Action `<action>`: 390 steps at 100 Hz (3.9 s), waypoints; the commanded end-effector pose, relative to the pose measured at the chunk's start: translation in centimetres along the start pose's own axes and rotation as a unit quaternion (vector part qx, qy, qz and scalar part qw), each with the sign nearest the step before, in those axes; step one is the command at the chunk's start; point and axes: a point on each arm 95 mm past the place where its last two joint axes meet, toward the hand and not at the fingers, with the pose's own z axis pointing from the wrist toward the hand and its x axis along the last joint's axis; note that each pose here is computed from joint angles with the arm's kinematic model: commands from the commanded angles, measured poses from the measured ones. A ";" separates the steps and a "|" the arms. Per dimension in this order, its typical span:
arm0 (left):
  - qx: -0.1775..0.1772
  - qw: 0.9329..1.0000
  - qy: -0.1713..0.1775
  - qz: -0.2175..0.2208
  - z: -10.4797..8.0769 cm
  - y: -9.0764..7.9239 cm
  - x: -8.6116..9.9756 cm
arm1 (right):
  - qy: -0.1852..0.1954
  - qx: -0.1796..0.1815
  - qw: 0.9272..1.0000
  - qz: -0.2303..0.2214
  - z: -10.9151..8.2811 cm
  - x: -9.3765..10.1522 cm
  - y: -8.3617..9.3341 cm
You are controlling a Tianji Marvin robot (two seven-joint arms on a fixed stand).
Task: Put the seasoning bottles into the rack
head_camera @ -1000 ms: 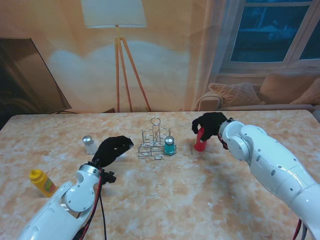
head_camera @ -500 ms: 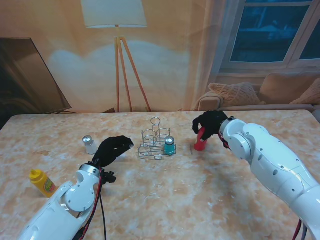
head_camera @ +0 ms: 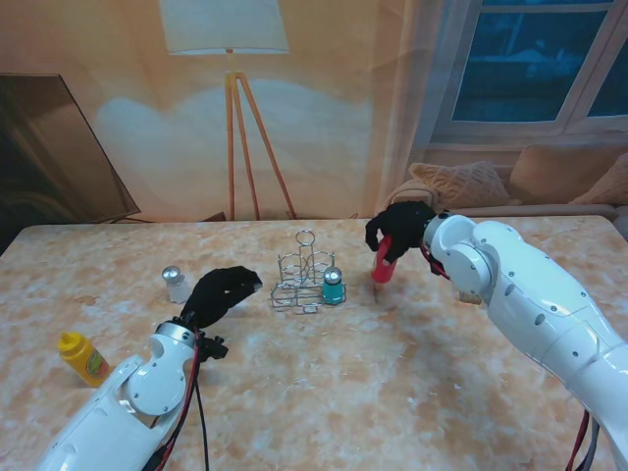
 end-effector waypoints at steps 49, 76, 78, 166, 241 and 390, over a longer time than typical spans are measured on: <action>-0.003 1.000 -0.002 -0.003 -0.1 0.0 -0.2 | 0.041 -0.018 0.999 0.008 2.5 2.2 4.7; 0.000 1.000 -0.001 -0.003 -0.1 -0.2 -0.2 | 0.049 -0.021 0.998 0.016 3.7 2.7 5.5; 0.000 1.000 -0.001 -0.003 -0.1 -0.2 -0.2 | 0.049 -0.021 0.998 0.016 3.8 2.8 5.6; 0.009 1.000 -0.003 -0.004 -0.1 -0.6 -0.6 | 0.073 -0.033 0.996 0.032 6.2 4.7 7.6; 0.012 1.000 -0.003 -0.003 -0.1 -0.8 -0.8 | 0.100 -0.022 0.994 0.029 7.7 6.0 6.6; 0.014 1.000 -0.002 -0.001 -0.2 -0.8 -0.8 | 0.148 -0.008 0.989 -0.025 9.2 7.6 4.7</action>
